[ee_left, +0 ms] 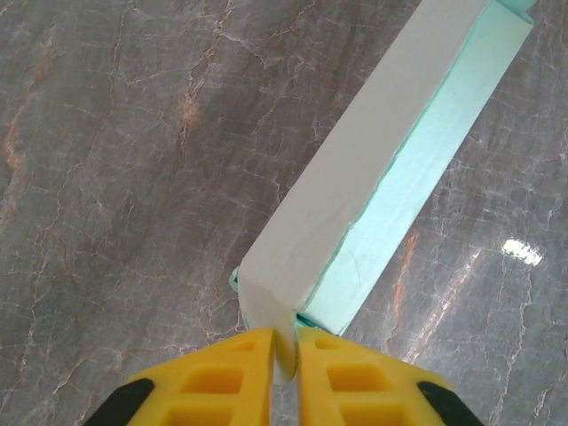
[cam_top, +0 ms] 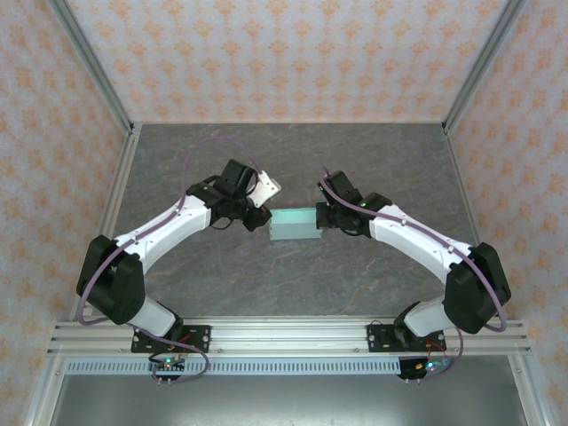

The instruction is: Fold the paper box

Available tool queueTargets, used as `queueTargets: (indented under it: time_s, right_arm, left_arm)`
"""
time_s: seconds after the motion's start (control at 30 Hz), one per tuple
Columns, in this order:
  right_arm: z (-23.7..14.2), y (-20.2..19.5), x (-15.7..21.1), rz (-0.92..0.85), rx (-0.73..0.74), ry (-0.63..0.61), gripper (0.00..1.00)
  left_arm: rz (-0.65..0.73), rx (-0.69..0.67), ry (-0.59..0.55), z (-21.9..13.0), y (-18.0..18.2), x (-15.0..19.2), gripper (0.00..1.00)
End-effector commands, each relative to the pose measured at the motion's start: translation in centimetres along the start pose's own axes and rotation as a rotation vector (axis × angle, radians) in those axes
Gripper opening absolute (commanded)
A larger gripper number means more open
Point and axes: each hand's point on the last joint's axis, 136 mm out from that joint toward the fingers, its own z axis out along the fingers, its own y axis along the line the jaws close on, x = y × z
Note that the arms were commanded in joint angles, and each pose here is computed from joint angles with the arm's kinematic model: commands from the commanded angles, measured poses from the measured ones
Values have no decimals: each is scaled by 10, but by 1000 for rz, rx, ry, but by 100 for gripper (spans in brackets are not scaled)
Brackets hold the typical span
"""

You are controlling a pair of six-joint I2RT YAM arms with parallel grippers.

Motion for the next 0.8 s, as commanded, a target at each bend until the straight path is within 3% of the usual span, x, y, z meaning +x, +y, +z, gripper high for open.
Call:
queueTargets:
  time_s: [0.0, 0.63, 0.77]
  right_arm:
    - [-8, 1, -5, 1, 14, -19, 1]
    - [-3, 3, 2, 9, 17, -18, 0]
    - [-3, 4, 3, 9, 15, -19, 0]
  left_arm:
    - [-41, -32, -5, -4, 3, -8, 11]
    - [-441, -43, -67, -3, 2, -21, 9]
    - [-500, -56, -67, -3, 5, -23, 4]
